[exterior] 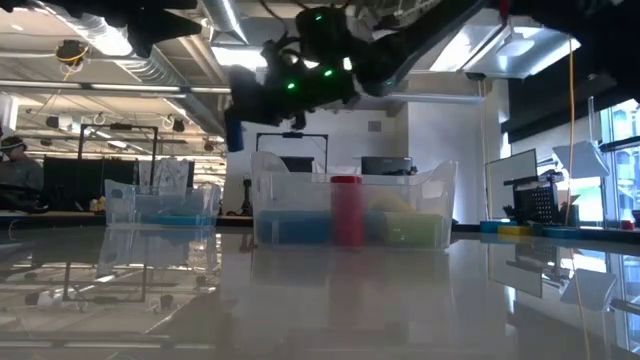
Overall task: Sort blocks by size
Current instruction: Put the blue rectangular block into the top left transparent bin, then put the yellow rectangular block into the top left transparent bin
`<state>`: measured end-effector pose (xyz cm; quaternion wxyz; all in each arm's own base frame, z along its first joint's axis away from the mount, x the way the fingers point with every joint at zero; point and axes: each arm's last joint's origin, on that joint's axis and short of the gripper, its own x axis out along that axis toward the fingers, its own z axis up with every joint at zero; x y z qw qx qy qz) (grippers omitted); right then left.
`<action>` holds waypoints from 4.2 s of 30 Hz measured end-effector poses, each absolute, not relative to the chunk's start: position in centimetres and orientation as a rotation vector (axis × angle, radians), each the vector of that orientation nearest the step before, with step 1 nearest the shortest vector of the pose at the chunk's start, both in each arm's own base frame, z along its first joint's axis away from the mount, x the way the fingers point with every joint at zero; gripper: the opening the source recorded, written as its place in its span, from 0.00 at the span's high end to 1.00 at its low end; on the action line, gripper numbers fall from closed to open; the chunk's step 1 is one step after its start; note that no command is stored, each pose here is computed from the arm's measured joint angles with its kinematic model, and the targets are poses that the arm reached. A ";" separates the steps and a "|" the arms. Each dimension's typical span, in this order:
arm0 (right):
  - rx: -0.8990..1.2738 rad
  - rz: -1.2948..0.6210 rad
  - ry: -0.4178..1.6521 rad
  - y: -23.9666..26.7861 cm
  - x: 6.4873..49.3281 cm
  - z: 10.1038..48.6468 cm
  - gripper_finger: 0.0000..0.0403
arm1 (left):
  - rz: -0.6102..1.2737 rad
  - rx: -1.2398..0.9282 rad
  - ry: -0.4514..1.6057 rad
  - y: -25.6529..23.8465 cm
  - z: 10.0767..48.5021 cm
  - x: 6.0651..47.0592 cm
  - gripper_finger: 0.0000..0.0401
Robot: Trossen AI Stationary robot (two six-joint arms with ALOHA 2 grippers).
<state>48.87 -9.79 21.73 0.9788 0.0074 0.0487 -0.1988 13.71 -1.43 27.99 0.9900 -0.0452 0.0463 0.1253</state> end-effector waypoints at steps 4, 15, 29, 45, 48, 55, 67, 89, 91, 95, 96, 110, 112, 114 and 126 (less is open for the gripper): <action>0.017 -0.414 0.051 -11.1 50.7 21.9 0.84 | 0.251 -0.090 0.093 -1.4 28.0 13.7 0.51; 0.017 -0.412 -0.047 -15.8 54.8 21.5 0.84 | 0.252 -0.090 0.094 -1.4 28.0 13.7 0.51; 0.031 -0.436 -0.114 -18.7 57.3 18.1 0.84 | 0.251 -0.086 0.095 -1.4 28.0 13.7 0.51; 0.055 -0.478 -0.068 -18.8 57.4 16.9 0.59 | 0.251 -0.063 0.105 -1.4 27.9 13.7 0.51; 0.056 -0.477 -0.047 -18.7 57.5 16.7 0.53 | 0.251 -0.065 0.104 -1.4 27.9 13.7 0.51; 0.022 -0.478 -0.085 -18.0 57.3 19.4 0.49 | 0.252 -0.093 0.101 -1.4 27.9 13.7 0.51; -0.079 -0.670 0.008 -17.4 54.6 28.3 0.56 | 0.253 -0.116 0.099 -1.4 27.9 13.7 0.51; -0.018 -1.010 0.531 -19.2 38.2 42.4 0.57 | 0.256 -0.128 0.120 -1.4 27.7 13.7 0.51; 0.024 -1.043 0.596 -19.5 36.2 42.8 0.57 | 0.256 -0.124 0.119 -1.4 27.7 13.7 0.51; 0.114 -1.112 0.724 -19.9 32.7 43.0 0.57 | 0.256 -0.120 0.119 -1.4 27.7 13.7 0.51; 0.134 -1.128 0.761 -19.9 32.0 43.0 0.57 | 0.256 -0.120 0.119 -1.4 27.7 13.7 0.51; 0.311 -1.261 1.188 -20.5 27.5 38.1 0.57 | 0.256 -0.121 0.119 -1.4 27.7 13.7 0.51; 0.314 -1.272 1.247 -20.9 27.3 36.6 0.57 | 0.256 -0.123 0.119 -1.4 27.7 13.7 0.51; 0.318 -1.283 1.308 -21.4 27.0 35.2 0.57 | 0.256 -0.125 0.119 -1.4 27.7 13.7 0.51; 0.452 -1.389 1.505 -23.7 23.0 28.6 0.57 | 0.256 -0.125 0.119 -1.4 27.7 13.7 0.51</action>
